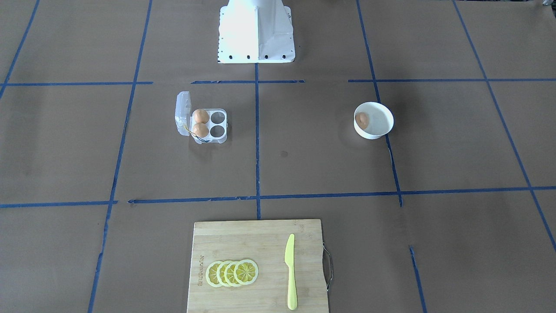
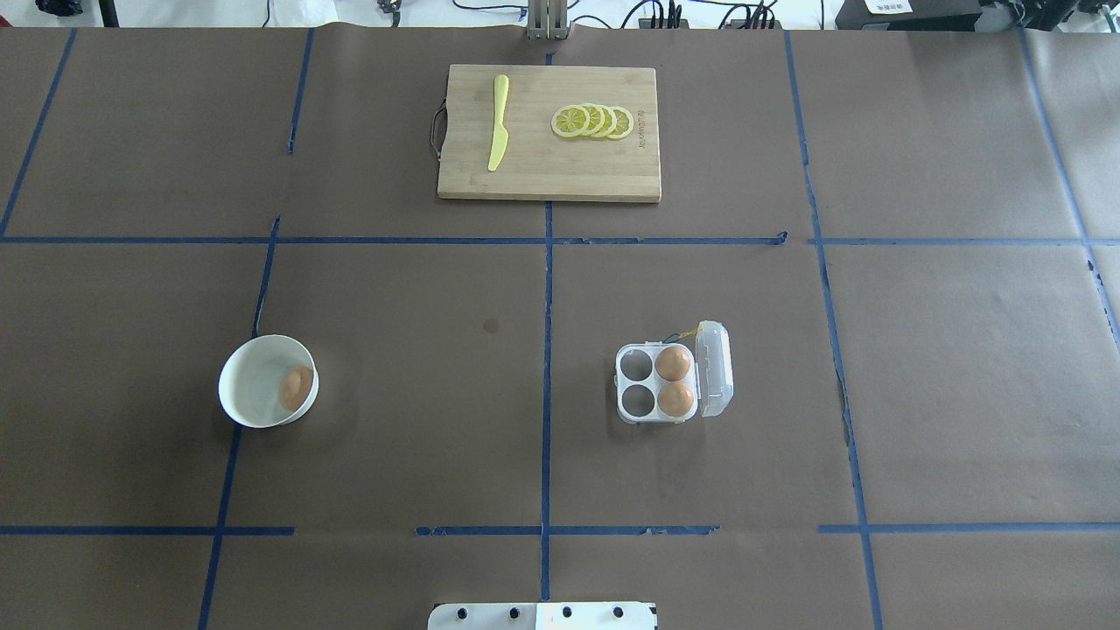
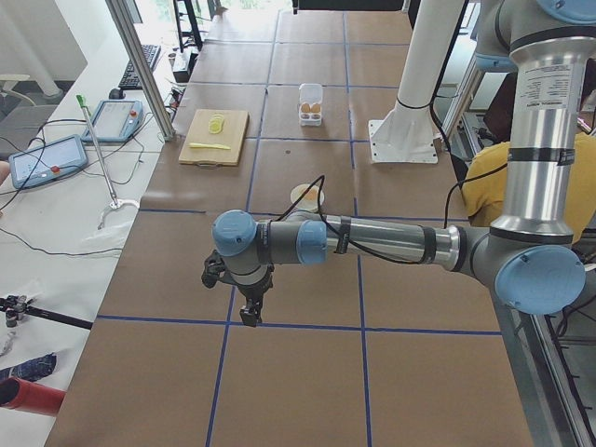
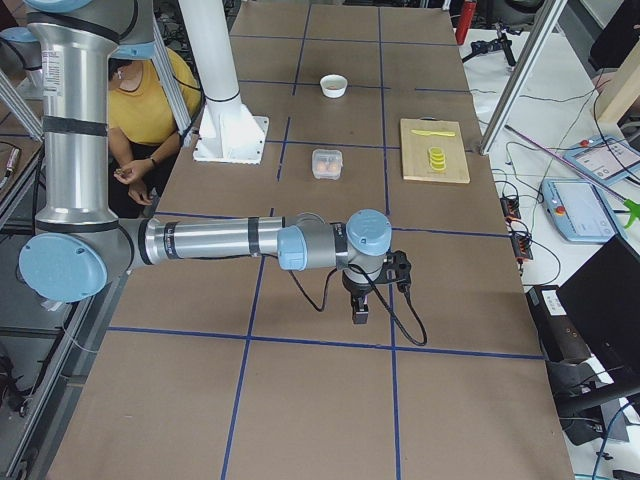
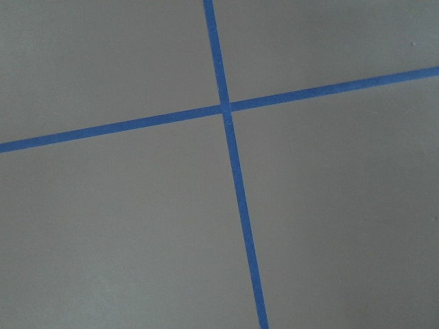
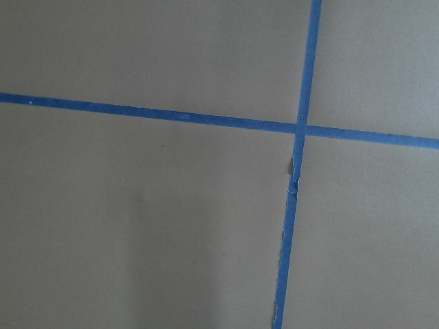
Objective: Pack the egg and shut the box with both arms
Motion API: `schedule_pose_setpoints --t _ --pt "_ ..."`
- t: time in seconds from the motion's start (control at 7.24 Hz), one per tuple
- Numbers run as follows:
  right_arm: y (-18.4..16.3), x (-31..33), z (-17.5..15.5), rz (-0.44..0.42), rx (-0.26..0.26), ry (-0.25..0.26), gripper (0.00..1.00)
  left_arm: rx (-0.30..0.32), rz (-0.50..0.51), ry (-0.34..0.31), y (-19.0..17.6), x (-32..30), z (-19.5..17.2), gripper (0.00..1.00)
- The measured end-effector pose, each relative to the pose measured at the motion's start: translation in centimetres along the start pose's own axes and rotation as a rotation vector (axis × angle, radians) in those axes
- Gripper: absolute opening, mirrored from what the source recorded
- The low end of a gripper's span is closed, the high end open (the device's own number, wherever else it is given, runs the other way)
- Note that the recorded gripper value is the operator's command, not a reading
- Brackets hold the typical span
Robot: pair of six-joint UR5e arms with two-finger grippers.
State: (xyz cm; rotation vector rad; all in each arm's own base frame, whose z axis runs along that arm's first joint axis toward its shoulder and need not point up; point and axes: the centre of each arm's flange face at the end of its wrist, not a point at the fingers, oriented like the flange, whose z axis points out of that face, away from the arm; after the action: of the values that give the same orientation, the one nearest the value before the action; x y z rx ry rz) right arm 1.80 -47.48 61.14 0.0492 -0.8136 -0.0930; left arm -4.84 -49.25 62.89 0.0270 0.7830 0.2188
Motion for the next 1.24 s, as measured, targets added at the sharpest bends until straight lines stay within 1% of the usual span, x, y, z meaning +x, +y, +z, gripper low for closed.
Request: schedule_pose_setpoints --t 0.55,0.97,1.24 --pt "0.3 0.0 0.0 0.0 0.001 -0.006 1.0 0.018 0.018 -0.003 -1.0 0.7 -1.0 1.0" --pt "0.3 0.0 0.0 -0.006 0.005 -0.008 1.0 0.021 0.02 0.005 -0.8 0.7 -0.9 1.0" --pt "0.9 0.4 0.4 -0.005 -0.002 -0.007 1.0 0.041 0.042 0.006 -1.3 1.5 -1.7 1.0"
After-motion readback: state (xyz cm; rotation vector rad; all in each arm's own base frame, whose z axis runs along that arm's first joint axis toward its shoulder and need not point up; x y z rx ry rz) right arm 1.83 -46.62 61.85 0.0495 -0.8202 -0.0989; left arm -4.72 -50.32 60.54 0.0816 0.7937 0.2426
